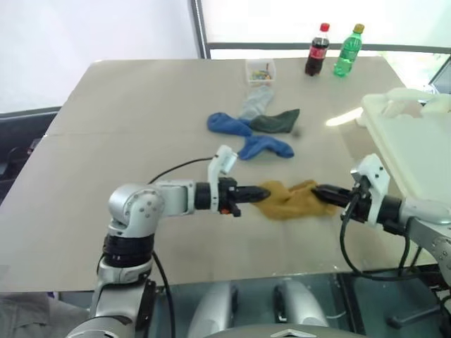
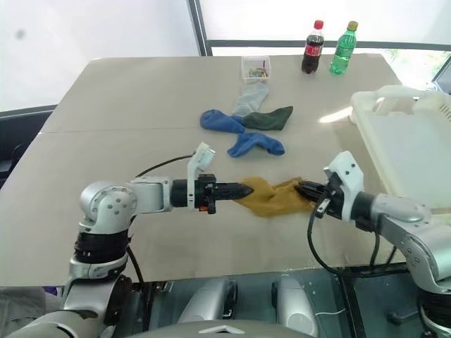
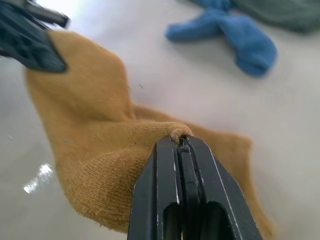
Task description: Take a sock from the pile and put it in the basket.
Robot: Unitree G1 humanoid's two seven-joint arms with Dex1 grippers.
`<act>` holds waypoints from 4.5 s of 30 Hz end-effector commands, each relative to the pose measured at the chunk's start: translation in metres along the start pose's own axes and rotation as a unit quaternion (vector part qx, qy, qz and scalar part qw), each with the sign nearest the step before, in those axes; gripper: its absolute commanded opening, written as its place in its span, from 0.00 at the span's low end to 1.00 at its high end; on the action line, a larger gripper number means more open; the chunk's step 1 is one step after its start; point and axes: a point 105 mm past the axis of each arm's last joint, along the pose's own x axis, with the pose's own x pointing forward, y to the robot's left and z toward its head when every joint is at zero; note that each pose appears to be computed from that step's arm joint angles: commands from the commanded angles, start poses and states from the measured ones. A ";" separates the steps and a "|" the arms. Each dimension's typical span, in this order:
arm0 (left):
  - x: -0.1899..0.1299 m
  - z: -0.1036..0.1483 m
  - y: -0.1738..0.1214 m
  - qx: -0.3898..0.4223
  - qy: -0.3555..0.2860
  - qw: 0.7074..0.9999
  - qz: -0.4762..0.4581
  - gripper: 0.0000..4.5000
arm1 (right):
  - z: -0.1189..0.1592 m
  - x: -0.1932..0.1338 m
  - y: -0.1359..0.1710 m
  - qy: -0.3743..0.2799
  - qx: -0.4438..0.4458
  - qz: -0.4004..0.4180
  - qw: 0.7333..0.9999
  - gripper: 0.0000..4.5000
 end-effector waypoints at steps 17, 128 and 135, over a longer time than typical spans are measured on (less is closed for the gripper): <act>-0.004 -0.025 0.013 -0.004 -0.048 0.996 0.068 0.01 | -0.005 0.005 -0.026 -0.020 -0.074 -0.057 0.995 0.00; 0.002 -0.004 0.044 0.027 -0.014 0.996 0.085 0.80 | -0.042 0.023 -0.007 -0.017 -0.025 -0.129 0.991 0.82; -0.020 0.002 0.041 -0.051 0.050 0.992 0.099 0.80 | -0.042 0.024 -0.004 -0.015 -0.045 -0.118 0.992 0.82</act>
